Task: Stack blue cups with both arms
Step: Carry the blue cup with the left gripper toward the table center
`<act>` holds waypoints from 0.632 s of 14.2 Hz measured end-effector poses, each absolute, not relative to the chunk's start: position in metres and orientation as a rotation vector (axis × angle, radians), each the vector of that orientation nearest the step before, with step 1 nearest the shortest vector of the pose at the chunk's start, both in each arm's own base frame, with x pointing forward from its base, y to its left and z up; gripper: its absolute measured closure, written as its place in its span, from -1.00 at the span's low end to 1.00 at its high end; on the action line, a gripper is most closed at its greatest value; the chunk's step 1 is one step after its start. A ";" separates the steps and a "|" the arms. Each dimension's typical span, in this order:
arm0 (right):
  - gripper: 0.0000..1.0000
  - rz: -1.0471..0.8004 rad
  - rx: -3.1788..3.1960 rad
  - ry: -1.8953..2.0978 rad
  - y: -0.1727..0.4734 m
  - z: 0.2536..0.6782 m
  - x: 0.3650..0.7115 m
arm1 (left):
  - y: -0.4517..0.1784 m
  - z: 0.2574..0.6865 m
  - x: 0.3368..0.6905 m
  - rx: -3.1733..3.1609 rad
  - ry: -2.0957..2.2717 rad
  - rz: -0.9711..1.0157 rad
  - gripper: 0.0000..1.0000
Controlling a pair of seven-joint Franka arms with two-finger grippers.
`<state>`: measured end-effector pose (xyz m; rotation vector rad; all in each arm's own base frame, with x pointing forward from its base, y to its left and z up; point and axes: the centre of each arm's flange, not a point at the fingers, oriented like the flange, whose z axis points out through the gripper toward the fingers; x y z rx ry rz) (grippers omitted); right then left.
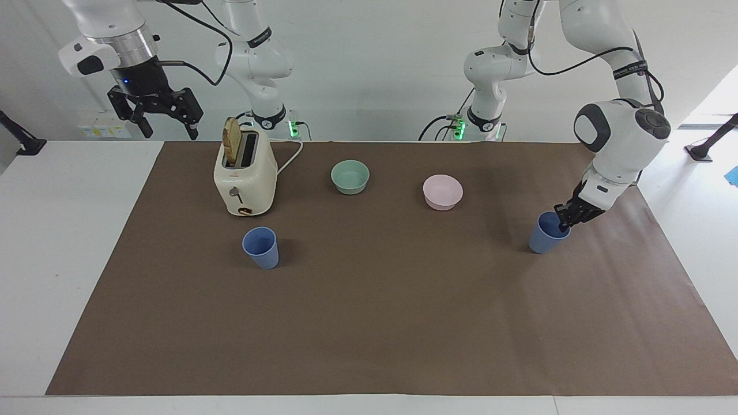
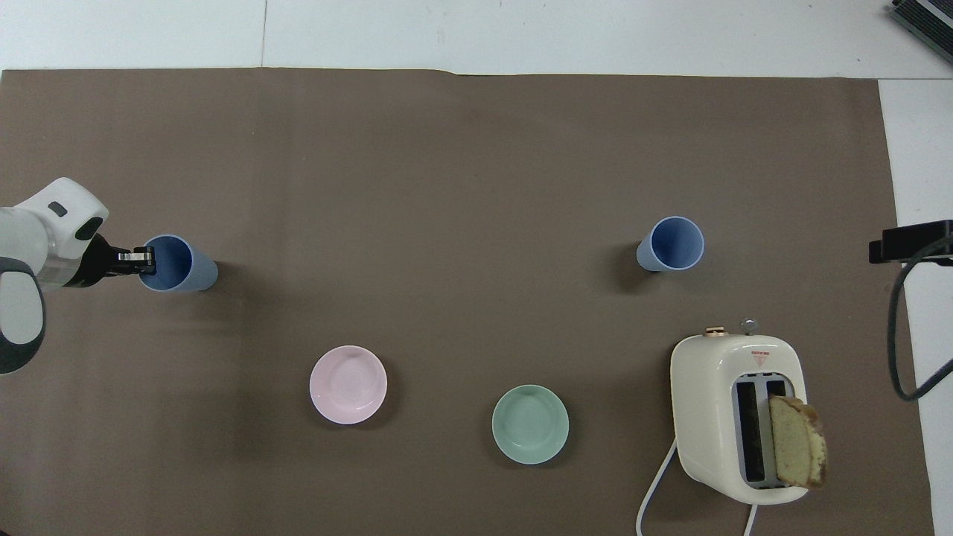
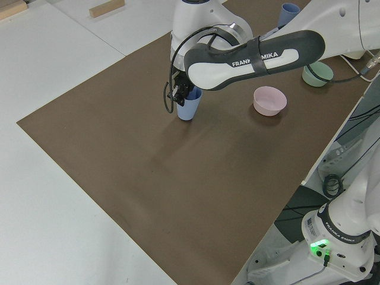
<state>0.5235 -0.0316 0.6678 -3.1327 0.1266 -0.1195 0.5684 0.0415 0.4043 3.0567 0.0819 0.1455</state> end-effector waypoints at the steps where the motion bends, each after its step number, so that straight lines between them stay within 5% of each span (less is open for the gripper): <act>1: -1.00 -0.120 -3.133 0.127 -0.032 0.668 0.523 | 0.039 0.417 0.575 3.047 0.081 0.172 0.90; 5: -1.00 -0.120 -3.133 0.127 -0.032 0.668 0.523 | -0.018 0.480 0.595 3.001 0.151 0.208 0.90; 9: -1.00 -0.120 -3.133 0.127 -0.032 0.668 0.523 | -0.157 0.497 0.579 2.954 0.266 0.172 0.90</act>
